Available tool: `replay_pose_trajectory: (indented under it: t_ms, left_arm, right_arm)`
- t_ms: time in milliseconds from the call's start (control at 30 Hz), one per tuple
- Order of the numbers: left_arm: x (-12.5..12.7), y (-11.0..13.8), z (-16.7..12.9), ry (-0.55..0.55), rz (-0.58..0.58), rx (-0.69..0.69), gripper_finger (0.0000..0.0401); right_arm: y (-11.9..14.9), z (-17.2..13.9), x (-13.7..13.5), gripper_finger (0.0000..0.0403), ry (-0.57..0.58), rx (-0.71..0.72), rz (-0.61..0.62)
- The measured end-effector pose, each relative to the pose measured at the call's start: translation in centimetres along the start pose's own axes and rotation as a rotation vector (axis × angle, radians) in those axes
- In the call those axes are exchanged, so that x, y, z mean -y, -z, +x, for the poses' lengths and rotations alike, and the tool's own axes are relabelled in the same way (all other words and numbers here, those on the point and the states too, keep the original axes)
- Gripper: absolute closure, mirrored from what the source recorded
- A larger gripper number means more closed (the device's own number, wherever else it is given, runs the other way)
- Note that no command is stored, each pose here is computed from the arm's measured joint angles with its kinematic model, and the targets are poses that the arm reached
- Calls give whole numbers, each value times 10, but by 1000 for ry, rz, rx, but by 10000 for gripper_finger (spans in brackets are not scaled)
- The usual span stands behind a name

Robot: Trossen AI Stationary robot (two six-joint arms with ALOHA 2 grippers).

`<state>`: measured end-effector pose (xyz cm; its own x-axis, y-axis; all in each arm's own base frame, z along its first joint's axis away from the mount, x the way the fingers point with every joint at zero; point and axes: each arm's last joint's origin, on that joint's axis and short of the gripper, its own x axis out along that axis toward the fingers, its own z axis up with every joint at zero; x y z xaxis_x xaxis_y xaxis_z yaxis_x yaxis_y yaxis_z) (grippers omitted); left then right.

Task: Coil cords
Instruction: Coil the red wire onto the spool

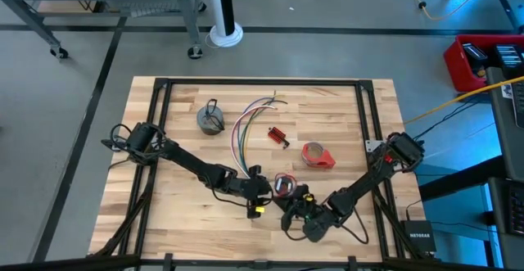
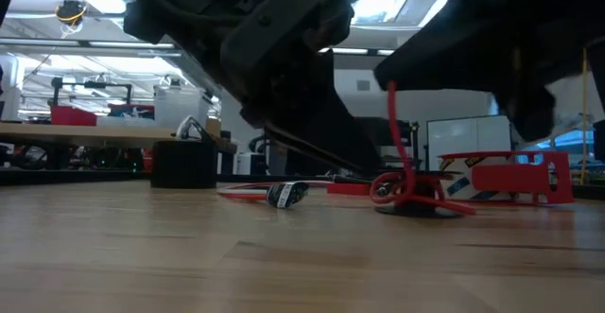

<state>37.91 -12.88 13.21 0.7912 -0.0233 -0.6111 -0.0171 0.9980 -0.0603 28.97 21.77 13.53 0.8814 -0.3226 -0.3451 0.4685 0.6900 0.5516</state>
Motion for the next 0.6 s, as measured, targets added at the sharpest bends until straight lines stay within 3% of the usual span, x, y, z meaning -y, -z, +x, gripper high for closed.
replay_pose_trajectory:
  t_ms: [300, 600]
  left_arm:
    - [-8, -8, 1, -85, 70, 74, 283]
    - [-20, -17, 4, -105, 100, 131, 356]
  right_arm:
    - [5, -9, -3, 395, -16, 4, -4]
    - [5, -9, -5, 394, -32, -6, 12]
